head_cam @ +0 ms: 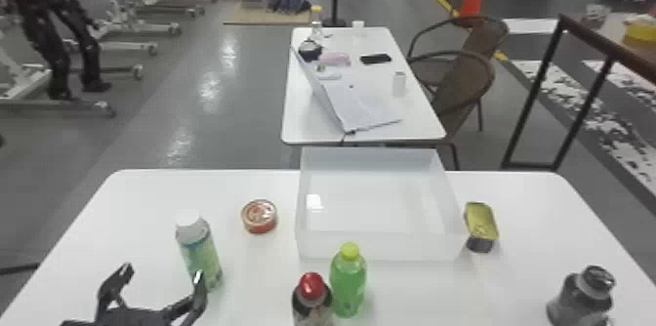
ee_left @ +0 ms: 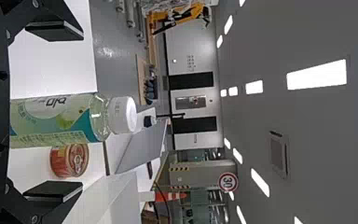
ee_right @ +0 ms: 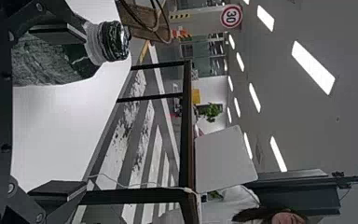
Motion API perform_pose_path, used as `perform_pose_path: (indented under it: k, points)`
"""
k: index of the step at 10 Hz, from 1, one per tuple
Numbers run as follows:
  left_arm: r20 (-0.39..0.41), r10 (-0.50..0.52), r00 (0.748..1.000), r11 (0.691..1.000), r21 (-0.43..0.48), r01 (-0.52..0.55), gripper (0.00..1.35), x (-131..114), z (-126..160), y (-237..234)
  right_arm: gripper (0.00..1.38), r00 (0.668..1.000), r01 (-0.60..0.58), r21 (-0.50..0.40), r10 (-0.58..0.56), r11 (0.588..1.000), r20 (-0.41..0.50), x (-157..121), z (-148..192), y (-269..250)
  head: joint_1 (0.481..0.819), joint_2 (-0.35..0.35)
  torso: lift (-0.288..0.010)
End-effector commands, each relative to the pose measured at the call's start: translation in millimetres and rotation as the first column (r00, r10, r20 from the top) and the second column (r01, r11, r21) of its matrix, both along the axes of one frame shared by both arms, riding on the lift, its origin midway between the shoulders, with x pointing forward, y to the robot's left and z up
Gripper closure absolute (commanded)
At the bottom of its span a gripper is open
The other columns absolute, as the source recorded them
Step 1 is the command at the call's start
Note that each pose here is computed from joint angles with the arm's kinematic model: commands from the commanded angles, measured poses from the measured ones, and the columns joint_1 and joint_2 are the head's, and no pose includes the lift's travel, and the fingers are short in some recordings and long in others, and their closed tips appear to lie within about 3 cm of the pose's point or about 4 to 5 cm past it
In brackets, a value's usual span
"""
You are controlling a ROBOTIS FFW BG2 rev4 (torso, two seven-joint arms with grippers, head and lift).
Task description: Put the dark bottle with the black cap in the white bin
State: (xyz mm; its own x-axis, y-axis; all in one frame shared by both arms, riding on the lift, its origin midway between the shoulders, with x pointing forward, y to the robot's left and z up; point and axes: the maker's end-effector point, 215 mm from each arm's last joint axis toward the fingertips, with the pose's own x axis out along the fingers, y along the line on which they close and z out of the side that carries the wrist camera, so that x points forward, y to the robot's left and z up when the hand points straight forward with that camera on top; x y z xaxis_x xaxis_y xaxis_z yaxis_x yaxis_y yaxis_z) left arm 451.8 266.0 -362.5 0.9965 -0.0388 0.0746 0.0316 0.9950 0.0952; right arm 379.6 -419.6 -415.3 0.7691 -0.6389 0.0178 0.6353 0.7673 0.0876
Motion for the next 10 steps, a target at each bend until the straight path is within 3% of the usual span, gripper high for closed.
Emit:
perform_pose_path:
  k: [1, 7, 10]
  points:
    - [0.001, 0.002, 1.000, 1.000, -0.002, -0.002, 0.17, -0.3, 0.1, 0.2, 0.18, 1.000, 0.010, 0.005, -0.010, 1.000, -0.010, 7.2, -7.8, -8.0, 0.549, 0.000, -0.100]
    - [0.001, 0.007, 1.000, 1.000, -0.003, -0.007, 0.17, -0.9, -0.8, 3.0, 0.13, 0.988, -0.150, 0.122, 0.151, 0.981, -0.003, 47.6, -27.9, 15.9, 0.549, 0.000, -0.100]
    - [0.005, 0.007, 1.000, 1.000, -0.007, -0.007, 0.17, -1.5, -0.8, 3.4, 0.13, 0.974, -0.221, 0.137, 0.227, 0.966, -0.026, 67.3, -33.9, 21.3, 0.549, 0.000, -0.100]
